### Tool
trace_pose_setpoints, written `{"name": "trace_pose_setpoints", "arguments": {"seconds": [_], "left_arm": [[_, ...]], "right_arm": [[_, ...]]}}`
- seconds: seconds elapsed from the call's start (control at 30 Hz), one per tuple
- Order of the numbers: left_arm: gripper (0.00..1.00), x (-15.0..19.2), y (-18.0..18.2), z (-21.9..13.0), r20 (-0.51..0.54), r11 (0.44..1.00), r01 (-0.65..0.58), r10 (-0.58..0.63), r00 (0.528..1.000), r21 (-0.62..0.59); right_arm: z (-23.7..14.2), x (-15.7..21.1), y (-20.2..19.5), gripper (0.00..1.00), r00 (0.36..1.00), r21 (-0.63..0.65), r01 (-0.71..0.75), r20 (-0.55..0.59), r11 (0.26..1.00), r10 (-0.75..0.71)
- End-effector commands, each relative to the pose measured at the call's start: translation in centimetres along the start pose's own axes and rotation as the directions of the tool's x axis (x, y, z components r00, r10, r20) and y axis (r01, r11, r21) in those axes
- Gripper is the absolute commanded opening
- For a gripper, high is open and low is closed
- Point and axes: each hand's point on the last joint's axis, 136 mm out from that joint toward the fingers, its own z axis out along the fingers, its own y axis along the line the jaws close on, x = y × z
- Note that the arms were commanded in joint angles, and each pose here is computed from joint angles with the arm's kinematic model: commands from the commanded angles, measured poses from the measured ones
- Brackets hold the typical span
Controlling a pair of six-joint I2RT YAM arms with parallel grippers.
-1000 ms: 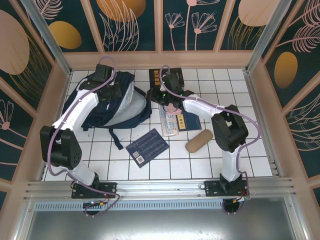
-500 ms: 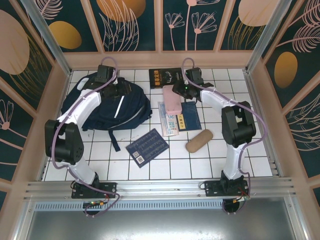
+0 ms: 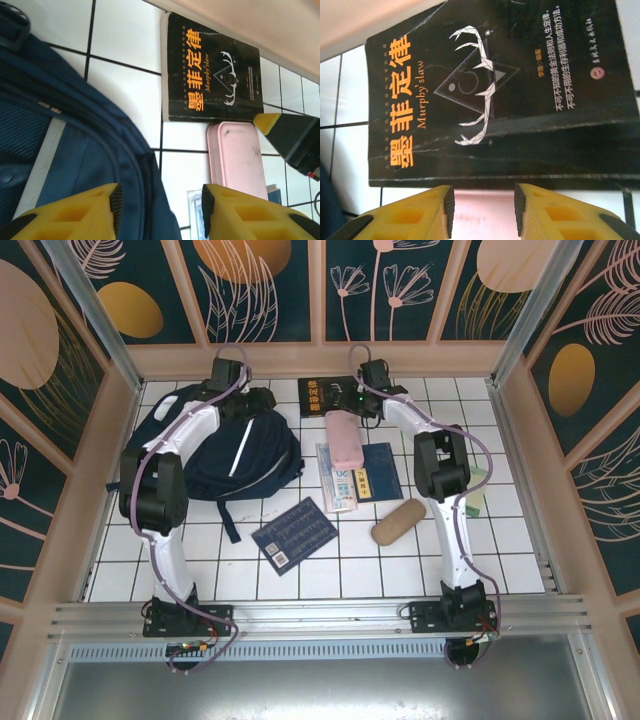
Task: Pack books, pencil case, and school supplies into a backpack
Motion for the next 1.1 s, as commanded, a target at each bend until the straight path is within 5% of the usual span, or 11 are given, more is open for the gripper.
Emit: {"name": "trace_pose_setpoints", "arguments": {"seconds": [0.0, 0.4, 0.63, 1.07], "left_arm": [[0.48, -1.2, -1.6, 1.7, 0.014, 0.999, 0.007, -0.007, 1.000, 0.050], [0.50, -3.3, -2.4, 8.3, 0.022, 0.994, 0.032, -0.035, 0.999, 0.103], [0.49, -3.0, -2.5, 10.4, 0.015, 0.990, 0.052, -0.054, 0.998, 0.129], [0.50, -1.2, -3.2, 6.8, 0.007, 0.984, 0.081, -0.083, 0.997, 0.160]], "right_arm": [[0.2, 1.3, 0.3, 0.39, 0.998, -0.004, 0.035, -0.060, 0.999, -0.035], [-3.4, 10.6, 2.8, 0.37, 0.980, -0.049, 0.029, -0.198, 0.998, -0.038], [-4.6, 5.8, 4.4, 0.36, 0.997, -0.058, 0.044, -0.062, 0.997, -0.047], [2.3, -3.9, 0.3, 0.32, 0.989, 0.027, -0.032, 0.144, 0.999, 0.027]]}}
